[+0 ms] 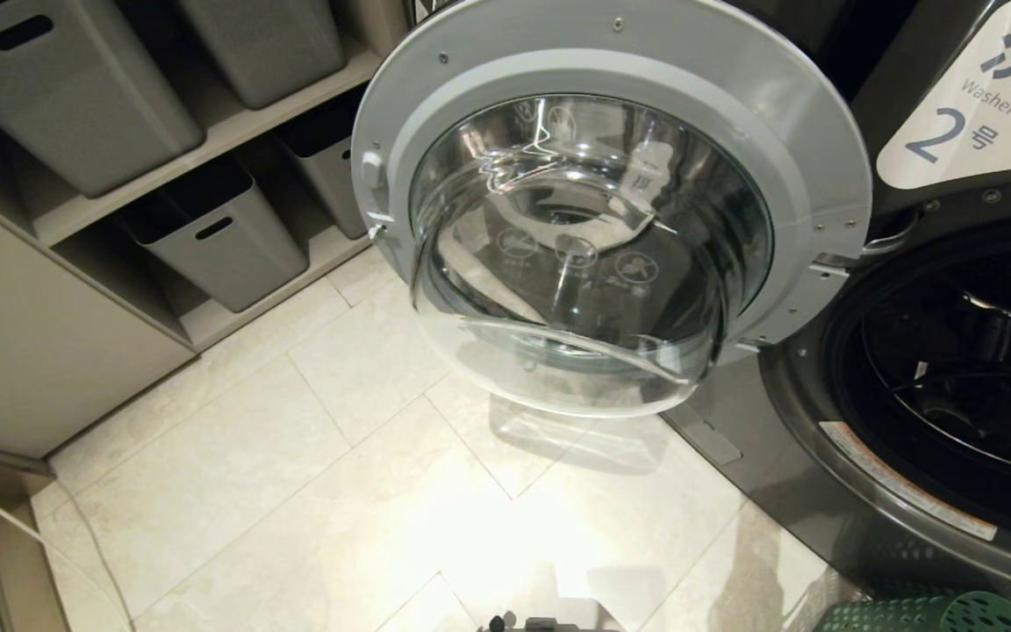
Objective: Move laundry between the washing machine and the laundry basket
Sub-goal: Pick a cloth and place it into the basket
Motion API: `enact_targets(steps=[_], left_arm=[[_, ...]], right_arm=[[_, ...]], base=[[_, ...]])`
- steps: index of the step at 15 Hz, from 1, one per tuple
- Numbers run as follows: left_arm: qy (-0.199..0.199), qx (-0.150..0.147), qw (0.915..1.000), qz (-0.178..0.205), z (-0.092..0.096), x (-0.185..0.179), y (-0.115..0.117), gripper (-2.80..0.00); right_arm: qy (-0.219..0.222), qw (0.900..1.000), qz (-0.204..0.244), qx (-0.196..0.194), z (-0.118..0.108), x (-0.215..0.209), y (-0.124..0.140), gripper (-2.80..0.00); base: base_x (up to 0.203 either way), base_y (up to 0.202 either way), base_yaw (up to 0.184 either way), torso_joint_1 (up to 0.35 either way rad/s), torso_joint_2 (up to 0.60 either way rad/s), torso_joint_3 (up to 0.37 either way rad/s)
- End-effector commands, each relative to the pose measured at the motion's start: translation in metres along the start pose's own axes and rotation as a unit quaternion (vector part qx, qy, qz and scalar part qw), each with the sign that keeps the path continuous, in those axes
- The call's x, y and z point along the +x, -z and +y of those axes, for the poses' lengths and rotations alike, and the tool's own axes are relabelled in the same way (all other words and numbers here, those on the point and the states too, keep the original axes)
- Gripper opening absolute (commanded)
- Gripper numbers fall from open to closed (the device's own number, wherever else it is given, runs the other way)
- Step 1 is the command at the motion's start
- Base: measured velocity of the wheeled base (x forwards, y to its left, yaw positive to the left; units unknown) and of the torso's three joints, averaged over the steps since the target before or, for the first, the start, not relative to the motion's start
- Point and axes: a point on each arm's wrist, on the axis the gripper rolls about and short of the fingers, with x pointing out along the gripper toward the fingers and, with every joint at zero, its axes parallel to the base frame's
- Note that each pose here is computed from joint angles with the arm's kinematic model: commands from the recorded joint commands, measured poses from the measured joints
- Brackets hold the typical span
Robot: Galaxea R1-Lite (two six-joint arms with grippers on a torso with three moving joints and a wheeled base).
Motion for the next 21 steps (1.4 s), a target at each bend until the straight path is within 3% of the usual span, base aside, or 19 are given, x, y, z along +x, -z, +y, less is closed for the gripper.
enact_targets(steps=[1,21], left_arm=[[0.0,0.0,1.0,0.0,0.0,0.0001,0.0004,-2.8],[0.0,0.0,1.0,0.0,0.0,0.0001,0.0004,-2.8]], right_arm=[[0.001,1.0,0.0,-0.001,0.0005,0.0009,0.0016,-2.8],[0.003,1.0,0.003,-0.002,-0.0006,0.0003,0.0002,-2.8]], base=[[0.0,0.0,0.0,0.0,0.0,0.0],[0.0,0.0,0.0,0.0,0.0,0.0]])
